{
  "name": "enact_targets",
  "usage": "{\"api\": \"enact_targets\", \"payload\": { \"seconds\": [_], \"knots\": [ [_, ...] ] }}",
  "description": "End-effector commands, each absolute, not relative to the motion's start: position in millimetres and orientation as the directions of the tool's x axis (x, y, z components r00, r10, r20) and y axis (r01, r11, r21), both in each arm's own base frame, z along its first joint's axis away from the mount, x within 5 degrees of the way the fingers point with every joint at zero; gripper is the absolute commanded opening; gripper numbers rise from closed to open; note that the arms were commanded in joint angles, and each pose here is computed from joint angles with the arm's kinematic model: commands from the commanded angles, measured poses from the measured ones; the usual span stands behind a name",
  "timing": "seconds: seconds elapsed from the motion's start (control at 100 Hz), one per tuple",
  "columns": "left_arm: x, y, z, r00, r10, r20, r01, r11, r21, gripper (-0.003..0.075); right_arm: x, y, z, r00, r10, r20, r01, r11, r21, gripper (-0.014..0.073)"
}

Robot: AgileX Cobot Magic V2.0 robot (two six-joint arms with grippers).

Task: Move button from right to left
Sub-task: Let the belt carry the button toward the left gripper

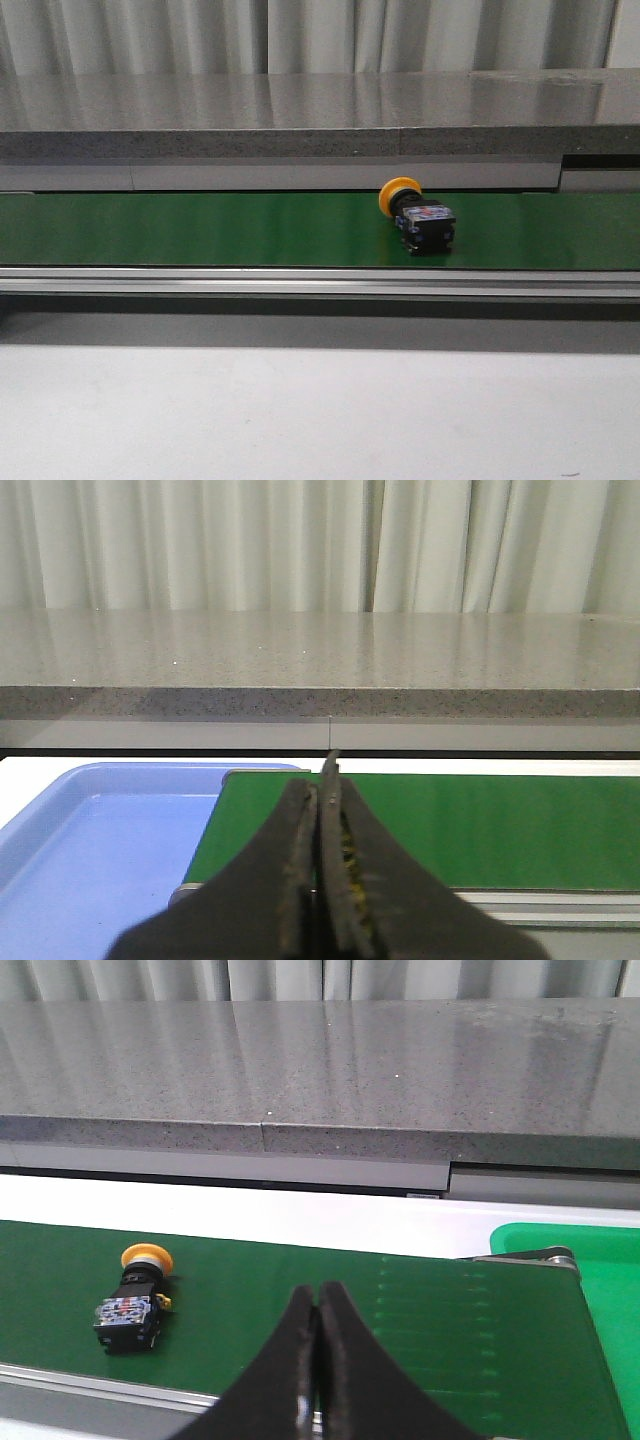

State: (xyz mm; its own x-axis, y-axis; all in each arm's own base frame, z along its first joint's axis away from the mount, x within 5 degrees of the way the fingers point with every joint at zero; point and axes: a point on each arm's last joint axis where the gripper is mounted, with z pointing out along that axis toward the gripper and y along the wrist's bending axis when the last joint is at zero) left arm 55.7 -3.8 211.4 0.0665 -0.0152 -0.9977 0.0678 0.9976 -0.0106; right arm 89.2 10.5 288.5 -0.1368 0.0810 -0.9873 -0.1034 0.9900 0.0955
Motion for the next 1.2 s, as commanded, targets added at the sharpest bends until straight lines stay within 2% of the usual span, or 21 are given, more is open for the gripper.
{"api": "enact_targets", "payload": {
  "seconds": [0.0,0.43,0.68,1.01,1.19],
  "knots": [
    [51.0,-2.7,224.3,0.209,-0.034,-0.977,0.061,0.998,-0.022,-0.002,89.6,8.7,304.0,-0.035,0.077,-0.996,-0.093,0.992,0.08,-0.0067],
    [50.6,-2.5,226.5,0.228,-0.035,-0.973,0.06,0.998,-0.022,-0.002,89.6,8.7,304.0,-0.035,0.077,-0.996,-0.093,0.992,0.08,-0.0067],
    [47.1,-2.4,240.5,0.252,-0.037,-0.967,0.062,0.998,-0.022,-0.002,89.6,8.7,304.0,-0.035,0.077,-0.996,-0.093,0.992,0.08,-0.0067],
    [38.8,-3.4,263.0,0.159,-0.037,-0.987,0.077,0.997,-0.024,-0.002,89.6,8.7,304.0,-0.035,0.077,-0.996,-0.093,0.992,0.08,-0.0067],
    [39.7,-4.4,280.9,0.05,-0.027,-0.998,0.085,0.996,-0.023,-0.002,89.6,8.7,304.0,-0.035,0.077,-0.996,-0.093,0.992,0.08,-0.0067]
  ]
}}
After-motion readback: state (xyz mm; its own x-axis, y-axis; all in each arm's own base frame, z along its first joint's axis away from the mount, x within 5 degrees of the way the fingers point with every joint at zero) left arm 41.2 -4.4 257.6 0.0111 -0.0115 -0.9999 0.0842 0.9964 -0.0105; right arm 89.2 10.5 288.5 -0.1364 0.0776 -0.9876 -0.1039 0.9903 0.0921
